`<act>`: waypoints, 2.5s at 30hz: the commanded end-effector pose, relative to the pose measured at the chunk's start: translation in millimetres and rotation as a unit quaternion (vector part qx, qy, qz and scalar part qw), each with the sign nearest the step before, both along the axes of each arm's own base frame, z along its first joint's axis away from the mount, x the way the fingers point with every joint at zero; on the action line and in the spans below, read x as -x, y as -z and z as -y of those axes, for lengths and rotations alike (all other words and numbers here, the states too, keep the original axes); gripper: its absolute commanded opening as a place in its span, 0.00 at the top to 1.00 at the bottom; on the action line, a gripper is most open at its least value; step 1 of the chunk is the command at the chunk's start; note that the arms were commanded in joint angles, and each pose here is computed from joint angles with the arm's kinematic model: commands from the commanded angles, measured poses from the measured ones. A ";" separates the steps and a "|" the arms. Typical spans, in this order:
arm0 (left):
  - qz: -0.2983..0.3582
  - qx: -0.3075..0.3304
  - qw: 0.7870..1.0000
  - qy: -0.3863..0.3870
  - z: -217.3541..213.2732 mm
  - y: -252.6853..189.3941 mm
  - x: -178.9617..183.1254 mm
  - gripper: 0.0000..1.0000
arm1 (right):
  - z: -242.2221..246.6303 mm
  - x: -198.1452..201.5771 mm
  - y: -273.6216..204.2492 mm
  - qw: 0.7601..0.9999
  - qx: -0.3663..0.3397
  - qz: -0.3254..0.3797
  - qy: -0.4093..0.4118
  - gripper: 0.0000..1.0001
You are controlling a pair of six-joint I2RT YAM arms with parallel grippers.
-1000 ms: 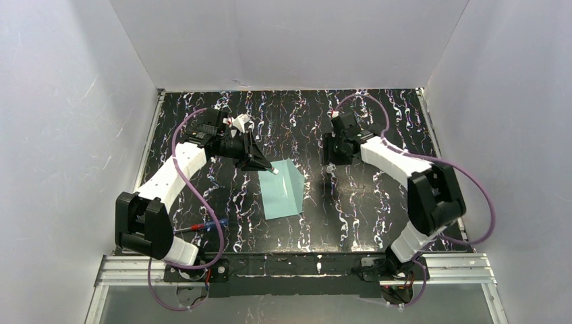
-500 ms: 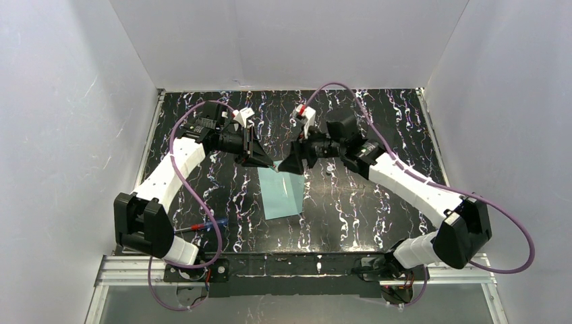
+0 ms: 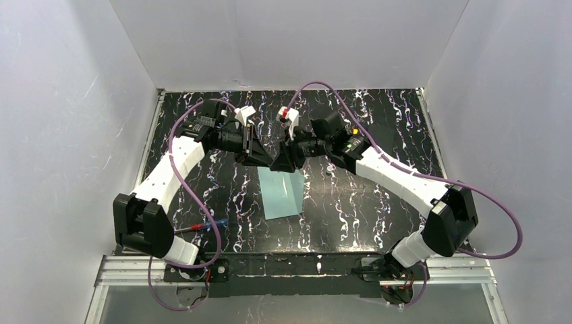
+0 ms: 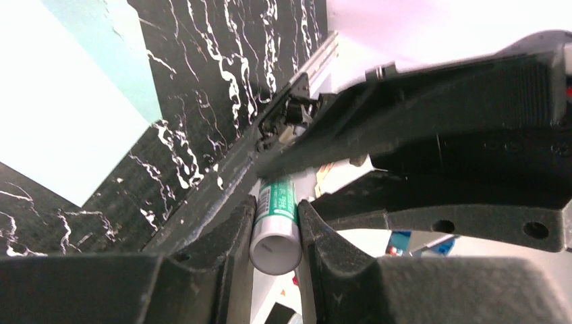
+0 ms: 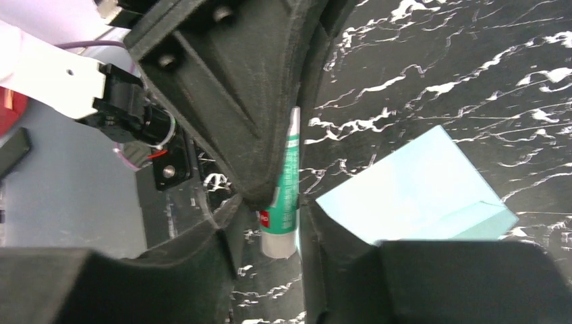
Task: Place the letter into the envelope and seal it
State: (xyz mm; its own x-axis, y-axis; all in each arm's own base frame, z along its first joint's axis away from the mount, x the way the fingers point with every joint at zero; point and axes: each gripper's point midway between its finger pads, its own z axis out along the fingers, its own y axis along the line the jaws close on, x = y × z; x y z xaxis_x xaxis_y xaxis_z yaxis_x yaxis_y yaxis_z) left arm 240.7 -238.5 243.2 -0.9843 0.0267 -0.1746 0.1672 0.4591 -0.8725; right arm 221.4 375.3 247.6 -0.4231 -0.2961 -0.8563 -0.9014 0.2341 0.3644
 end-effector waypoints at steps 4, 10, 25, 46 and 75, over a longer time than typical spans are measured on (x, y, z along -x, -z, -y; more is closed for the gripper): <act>0.044 0.003 0.999 -0.014 -0.2 -29.3 -2.5 0.99 | -13.6 -0.5 -21.3 1.000 -0.009 0.022 -0.006 0.81; 0.089 0.012 0.990 -0.112 0.0 -39.3 -35.1 0.98 | -25.7 -7.1 -38.3 0.995 -0.084 -0.017 0.047 0.92; 0.142 0.031 0.973 -0.182 -6.3 -47.6 -51.2 1.00 | -42.2 -10.6 -56.3 0.977 -0.185 -0.062 0.089 0.73; 0.313 -0.014 0.936 -0.164 -25.8 -35.0 -57.0 1.00 | -30.6 -8.8 -89.0 0.936 -0.282 -0.136 0.161 0.29; 0.518 0.009 0.849 0.103 -8.0 -51.1 -35.6 1.00 | -35.8 -36.2 -86.0 0.966 -0.051 -0.139 0.210 0.63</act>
